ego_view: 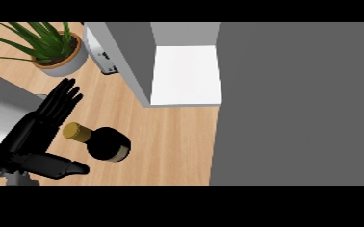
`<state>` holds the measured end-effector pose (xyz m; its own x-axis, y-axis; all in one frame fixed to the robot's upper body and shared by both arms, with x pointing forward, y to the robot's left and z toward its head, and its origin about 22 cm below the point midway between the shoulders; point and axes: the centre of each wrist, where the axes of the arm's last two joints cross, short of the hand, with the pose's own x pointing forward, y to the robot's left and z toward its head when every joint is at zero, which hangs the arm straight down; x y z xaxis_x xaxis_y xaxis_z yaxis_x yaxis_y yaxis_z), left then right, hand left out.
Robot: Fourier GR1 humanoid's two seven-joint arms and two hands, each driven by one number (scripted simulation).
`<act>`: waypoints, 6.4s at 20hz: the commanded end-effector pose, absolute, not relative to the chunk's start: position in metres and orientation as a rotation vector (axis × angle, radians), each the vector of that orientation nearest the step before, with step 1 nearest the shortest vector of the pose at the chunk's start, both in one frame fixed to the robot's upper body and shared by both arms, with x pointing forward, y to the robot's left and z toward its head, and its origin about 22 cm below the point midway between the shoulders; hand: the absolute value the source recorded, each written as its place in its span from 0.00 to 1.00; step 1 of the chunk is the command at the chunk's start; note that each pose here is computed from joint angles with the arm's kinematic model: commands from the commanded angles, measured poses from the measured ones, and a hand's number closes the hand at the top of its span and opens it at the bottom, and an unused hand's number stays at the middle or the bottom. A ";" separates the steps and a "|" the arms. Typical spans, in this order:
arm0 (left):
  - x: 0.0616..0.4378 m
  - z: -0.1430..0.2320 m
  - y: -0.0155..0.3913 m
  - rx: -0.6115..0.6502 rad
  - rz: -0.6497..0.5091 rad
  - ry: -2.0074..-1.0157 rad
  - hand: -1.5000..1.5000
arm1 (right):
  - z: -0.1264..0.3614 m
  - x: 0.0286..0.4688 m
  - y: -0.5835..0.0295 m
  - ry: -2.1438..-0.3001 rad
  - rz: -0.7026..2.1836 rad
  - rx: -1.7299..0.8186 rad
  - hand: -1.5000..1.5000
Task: Pick up the wine, place it into the cabinet and close the cabinet
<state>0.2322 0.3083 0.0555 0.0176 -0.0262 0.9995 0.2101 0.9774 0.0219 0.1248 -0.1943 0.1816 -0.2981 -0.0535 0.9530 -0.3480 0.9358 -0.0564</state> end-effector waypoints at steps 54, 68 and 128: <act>0.259 -0.112 0.283 -0.412 0.076 -1.425 0.00 | 0.217 0.075 -0.214 -1.950 0.308 0.335 0.00; 0.242 -0.118 0.277 -0.279 0.136 -1.578 1.00 | 0.213 0.077 -0.208 -1.931 0.299 0.347 0.00; 0.319 -0.010 0.082 -0.069 0.201 -1.662 1.00 | 0.208 0.092 -0.213 -1.922 0.316 0.387 0.00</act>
